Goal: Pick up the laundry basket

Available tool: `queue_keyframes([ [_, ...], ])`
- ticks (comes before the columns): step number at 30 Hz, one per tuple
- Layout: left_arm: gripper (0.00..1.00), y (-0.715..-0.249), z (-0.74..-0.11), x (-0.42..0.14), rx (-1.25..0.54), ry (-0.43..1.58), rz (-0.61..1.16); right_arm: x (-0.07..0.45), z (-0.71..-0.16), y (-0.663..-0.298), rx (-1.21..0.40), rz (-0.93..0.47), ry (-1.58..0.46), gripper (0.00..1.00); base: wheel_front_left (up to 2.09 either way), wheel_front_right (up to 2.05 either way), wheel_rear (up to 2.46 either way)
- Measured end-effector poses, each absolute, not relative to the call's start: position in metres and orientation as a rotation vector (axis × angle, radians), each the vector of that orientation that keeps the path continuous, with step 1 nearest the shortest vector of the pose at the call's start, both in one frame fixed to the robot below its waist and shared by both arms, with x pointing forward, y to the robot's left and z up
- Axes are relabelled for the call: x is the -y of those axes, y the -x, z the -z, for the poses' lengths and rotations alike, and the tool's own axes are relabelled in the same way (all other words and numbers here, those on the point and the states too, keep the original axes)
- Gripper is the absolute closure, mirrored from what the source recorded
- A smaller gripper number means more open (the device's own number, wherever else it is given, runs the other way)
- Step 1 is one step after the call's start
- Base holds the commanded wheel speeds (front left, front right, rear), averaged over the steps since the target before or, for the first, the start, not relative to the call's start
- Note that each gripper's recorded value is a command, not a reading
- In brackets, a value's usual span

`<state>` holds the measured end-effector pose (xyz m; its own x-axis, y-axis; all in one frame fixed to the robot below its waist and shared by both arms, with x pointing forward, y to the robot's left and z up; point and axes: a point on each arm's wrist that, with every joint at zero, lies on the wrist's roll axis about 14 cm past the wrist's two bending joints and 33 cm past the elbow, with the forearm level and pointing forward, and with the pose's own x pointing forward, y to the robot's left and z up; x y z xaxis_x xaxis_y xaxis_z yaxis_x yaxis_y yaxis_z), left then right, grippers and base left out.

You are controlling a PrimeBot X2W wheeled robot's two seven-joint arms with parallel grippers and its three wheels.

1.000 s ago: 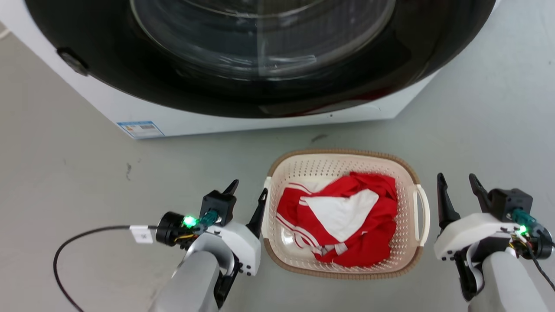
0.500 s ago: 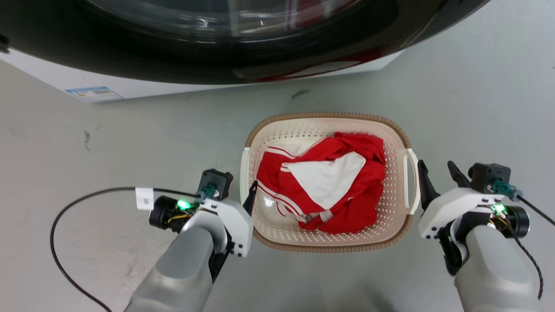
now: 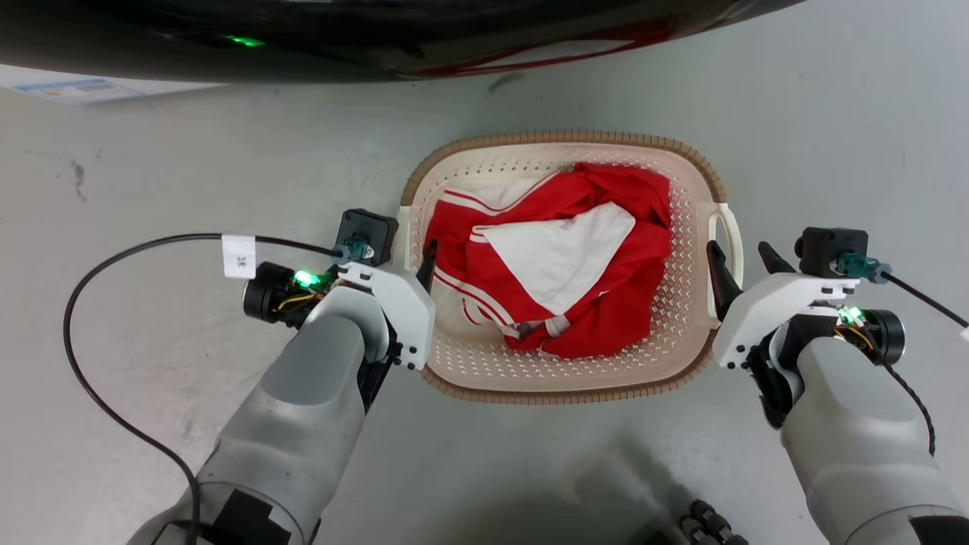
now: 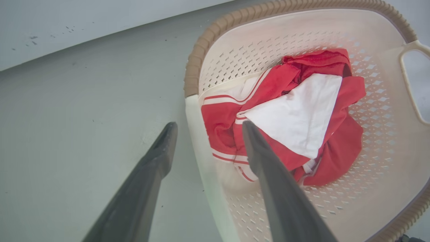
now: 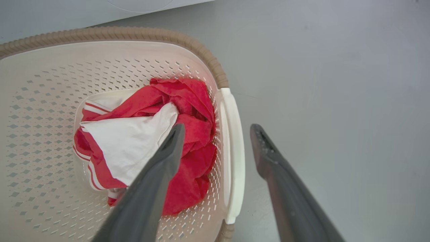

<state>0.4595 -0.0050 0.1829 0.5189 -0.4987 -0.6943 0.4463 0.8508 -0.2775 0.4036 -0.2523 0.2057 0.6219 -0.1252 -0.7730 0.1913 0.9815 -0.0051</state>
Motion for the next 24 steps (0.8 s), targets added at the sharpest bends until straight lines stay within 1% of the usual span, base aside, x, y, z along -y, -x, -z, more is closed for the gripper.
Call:
queue_keyframes([
  [24,0.00,-0.466,-0.125,0.015,-0.966,0.040,0.599,0.246,-0.147,-0.388,-1.075,0.187,-0.114,0.00,0.00,0.00,0.00],
])
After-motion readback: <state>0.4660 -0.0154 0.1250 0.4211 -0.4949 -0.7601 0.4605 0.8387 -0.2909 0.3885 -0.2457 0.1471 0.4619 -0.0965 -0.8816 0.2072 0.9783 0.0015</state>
